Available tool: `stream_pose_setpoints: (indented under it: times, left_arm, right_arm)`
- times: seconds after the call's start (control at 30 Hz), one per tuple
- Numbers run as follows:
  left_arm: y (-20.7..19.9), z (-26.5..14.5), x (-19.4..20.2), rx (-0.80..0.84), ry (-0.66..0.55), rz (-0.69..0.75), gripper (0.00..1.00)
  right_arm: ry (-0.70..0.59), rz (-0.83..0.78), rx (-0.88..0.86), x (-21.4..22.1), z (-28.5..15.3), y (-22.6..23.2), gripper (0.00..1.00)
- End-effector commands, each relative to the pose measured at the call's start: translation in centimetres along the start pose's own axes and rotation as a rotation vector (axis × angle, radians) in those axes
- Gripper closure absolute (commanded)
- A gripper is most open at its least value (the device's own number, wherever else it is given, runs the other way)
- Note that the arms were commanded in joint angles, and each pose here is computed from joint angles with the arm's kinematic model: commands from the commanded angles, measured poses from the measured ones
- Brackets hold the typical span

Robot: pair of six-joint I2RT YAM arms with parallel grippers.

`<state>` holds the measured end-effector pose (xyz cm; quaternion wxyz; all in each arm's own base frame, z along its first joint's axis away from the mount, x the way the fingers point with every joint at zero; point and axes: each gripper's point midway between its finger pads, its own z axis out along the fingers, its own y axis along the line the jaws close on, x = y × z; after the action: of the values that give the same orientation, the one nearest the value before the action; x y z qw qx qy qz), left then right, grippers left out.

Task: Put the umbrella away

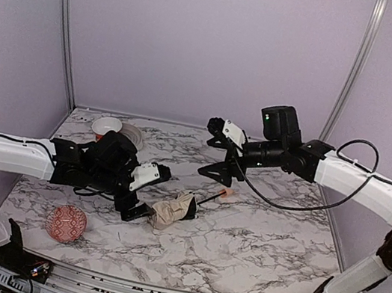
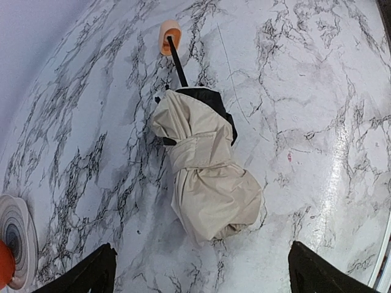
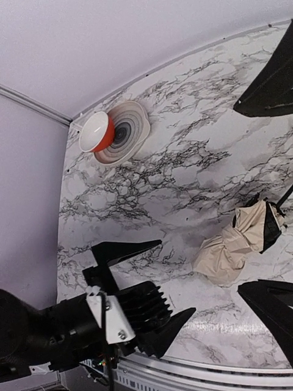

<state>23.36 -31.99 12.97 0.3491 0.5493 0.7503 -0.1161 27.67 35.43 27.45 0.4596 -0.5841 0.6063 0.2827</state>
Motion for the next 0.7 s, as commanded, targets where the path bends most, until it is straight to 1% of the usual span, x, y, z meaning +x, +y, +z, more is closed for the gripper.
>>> stream_pose_setpoints:
  times: [0.0,0.07,0.1,0.13,0.27,0.3,0.47,0.57,0.67]
  left_arm:
    - [2.3,-2.2,0.1,-0.108,-0.094,-0.185,0.01]
    - [2.8,-3.3,0.5,-0.136,-0.127,-0.252,0.01]
    - [2.8,-3.6,0.8,-0.141,-0.138,-0.276,0.01]
    - [2.7,-3.9,1.1,-0.143,-0.149,-0.296,0.01]
    - [2.3,-4.0,3.0,-0.155,-0.155,-0.363,0.01]
    - [2.2,-3.9,3.5,-0.155,-0.148,-0.377,0.01]
    - [2.0,-3.7,4.6,-0.159,-0.132,-0.412,0.01]
    - [1.9,-3.3,5.1,-0.16,-0.117,-0.418,0.01]
    - [1.5,-2.8,5.5,-0.146,-0.094,-0.42,0.01]
  right_arm:
    - [0.151,-0.272,-0.106,3.8,3.5,2.6,0.1]
    - [0.22,-0.443,-0.168,5.4,5.7,5.1,0.09]
    - [0.237,-0.49,-0.198,5.8,6.5,6.0,0.09]
    - [0.238,-0.497,-0.229,5.7,7.2,6.4,0.09]
    - [0.221,-0.35,-0.324,4.6,9.3,5.8,0.14]
    - [0.218,-0.316,-0.338,4.6,9.8,5.5,0.18]
    - [0.231,-0.2,-0.352,5.7,12.2,4.5,0.45]
    - [0.279,-0.17,-0.354,7.8,13.5,4.4,0.48]
    - [0.332,-0.149,-0.367,9.8,14.0,4.7,0.48]
